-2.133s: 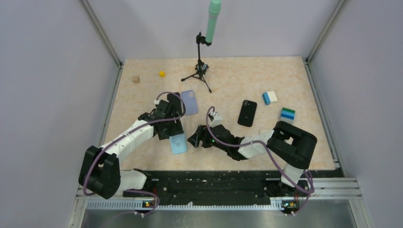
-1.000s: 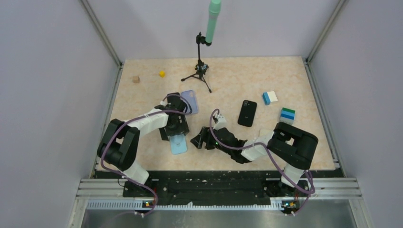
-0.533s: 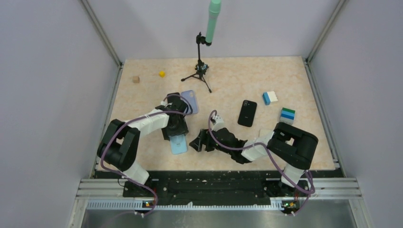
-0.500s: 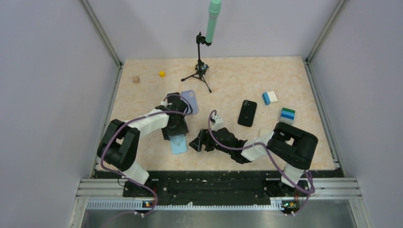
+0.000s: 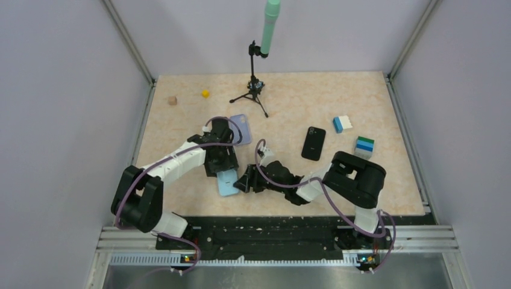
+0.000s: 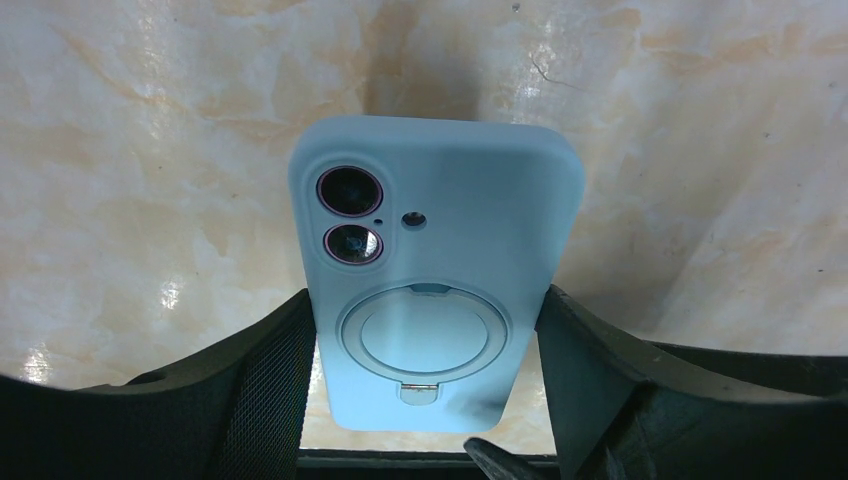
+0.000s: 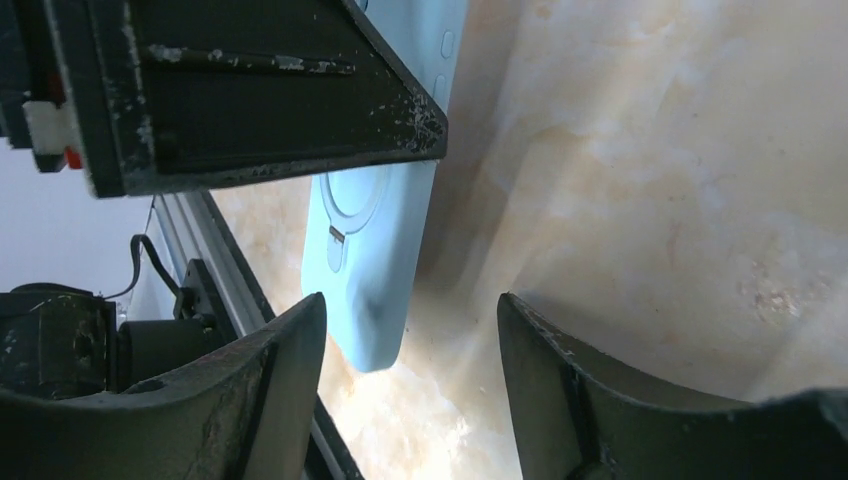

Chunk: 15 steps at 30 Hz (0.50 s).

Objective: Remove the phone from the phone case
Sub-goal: Pick up the phone at the center of the board.

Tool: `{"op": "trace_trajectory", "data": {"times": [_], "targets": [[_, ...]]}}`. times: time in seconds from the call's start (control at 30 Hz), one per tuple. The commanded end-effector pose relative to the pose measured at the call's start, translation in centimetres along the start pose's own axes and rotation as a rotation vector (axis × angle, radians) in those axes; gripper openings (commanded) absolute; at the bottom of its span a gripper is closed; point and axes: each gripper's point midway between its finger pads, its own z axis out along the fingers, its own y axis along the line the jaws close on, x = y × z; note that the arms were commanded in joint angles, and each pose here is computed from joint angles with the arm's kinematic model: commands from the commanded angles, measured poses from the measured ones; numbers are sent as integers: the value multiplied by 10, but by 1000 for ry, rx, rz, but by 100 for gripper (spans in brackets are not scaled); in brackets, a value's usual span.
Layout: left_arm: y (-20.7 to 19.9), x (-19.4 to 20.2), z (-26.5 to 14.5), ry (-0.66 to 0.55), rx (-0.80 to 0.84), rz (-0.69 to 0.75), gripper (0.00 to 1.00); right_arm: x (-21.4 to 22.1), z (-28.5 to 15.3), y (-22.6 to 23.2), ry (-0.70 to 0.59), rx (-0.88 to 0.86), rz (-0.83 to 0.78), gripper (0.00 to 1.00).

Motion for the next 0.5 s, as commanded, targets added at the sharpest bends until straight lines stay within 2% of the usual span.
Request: {"op": "trace_trajectory", "data": {"times": [0.0,0.2,0.27,0.33,0.47], "targets": [[-4,0,-11,-3,47,10,35,-7,13,30,-26,-106,-8,60],[-10,1,-16,0,82,3,35,-6,14,51,-25,-228,-19,50],[-12,0,-18,-6,91,1,35,-9,12,60,-35,-276,-15,43],[-13,-2,-22,-13,100,-4,35,-13,7,70,-49,-325,-11,31],[-15,-6,-33,-43,127,-15,39,-21,0,81,-78,-372,9,0]]}}
